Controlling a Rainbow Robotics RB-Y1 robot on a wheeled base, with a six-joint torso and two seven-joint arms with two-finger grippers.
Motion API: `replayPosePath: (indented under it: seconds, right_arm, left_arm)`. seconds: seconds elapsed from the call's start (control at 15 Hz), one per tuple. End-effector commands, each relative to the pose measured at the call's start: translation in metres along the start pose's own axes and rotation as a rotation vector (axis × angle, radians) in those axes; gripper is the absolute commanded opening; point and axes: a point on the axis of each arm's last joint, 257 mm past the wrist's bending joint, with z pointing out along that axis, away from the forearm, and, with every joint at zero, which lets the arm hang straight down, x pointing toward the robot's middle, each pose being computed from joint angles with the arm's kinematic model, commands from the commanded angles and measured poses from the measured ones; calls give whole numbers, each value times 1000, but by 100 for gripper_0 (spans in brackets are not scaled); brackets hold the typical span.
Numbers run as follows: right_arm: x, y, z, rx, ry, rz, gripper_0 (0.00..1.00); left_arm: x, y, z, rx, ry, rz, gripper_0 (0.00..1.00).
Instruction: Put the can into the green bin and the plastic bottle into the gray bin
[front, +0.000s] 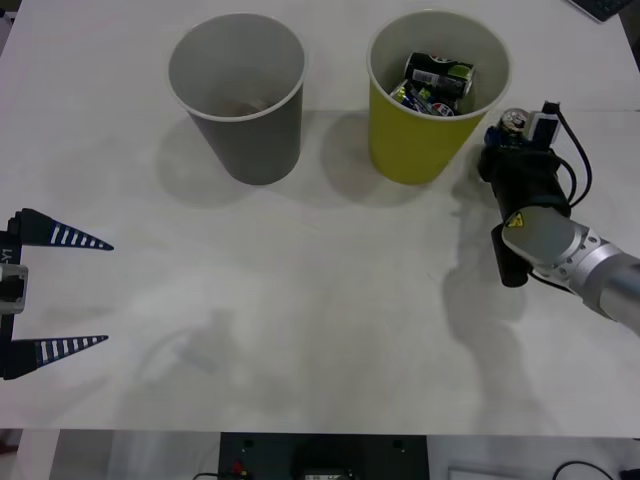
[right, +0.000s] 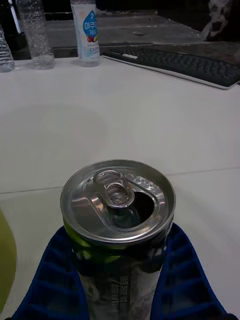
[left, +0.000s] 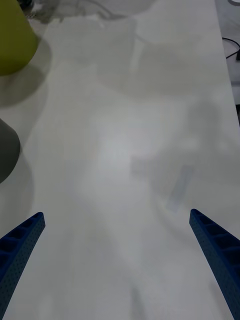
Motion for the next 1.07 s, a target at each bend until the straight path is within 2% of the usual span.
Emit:
replayPosePath:
  seconds: [0.07,0.33,0.53,0.67,0.93,1.07]
  right_arm:
    - [-2,-2,0,-9,5,-12,0]
    - [-7,-6,-8,-47,-2,-38,0]
    - [-10,-8,-16,-141,22,-158,0]
    - [-8,-8,-23,-209,50,-255,0]
    - [-4,-18,-46,-312,113,-398,0]
    - [-8,-17,-60,-371,148,-455,0]
  left_arm:
    - [0,0,0,0,0,0,100]
    - [0,0,0,0,0,0,100]
    - [0,0,0,0,0,0,100]
    - [0,0,0,0,0,0,100]
    - [0,0,0,0,0,0,100]
    - [0,0,0,0,0,0,100]
